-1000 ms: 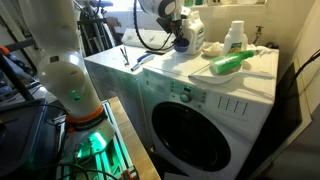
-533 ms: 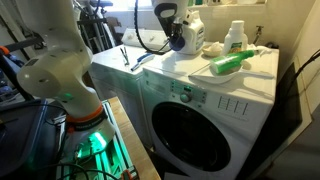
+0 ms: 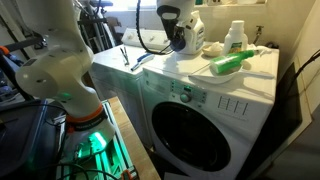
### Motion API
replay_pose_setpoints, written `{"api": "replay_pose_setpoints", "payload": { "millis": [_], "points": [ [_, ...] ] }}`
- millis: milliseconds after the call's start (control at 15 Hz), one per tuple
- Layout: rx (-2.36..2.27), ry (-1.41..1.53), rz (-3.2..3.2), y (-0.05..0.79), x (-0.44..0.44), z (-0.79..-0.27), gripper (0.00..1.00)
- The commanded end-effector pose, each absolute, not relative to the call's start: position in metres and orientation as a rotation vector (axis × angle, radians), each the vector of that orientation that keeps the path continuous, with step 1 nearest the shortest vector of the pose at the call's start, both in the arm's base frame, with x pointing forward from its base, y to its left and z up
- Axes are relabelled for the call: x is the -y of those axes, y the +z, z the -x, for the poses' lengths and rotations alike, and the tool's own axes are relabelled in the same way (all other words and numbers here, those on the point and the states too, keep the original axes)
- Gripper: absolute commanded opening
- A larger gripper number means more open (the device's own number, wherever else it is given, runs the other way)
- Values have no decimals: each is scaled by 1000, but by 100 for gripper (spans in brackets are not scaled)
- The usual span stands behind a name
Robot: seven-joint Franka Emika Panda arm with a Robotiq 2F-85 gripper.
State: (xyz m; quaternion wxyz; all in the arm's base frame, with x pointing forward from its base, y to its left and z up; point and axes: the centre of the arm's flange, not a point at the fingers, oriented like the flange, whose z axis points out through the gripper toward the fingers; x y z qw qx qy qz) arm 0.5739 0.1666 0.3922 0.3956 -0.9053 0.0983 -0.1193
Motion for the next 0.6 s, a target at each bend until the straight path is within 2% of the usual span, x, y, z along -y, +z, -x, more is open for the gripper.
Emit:
{"api": "replay_pose_setpoints", "payload": {
  "millis": [0, 533],
  "points": [
    [-255, -233, 2107, 384, -136, -560, 2],
    [-421, -234, 1855, 355, -59, -537, 2]
  ]
}}
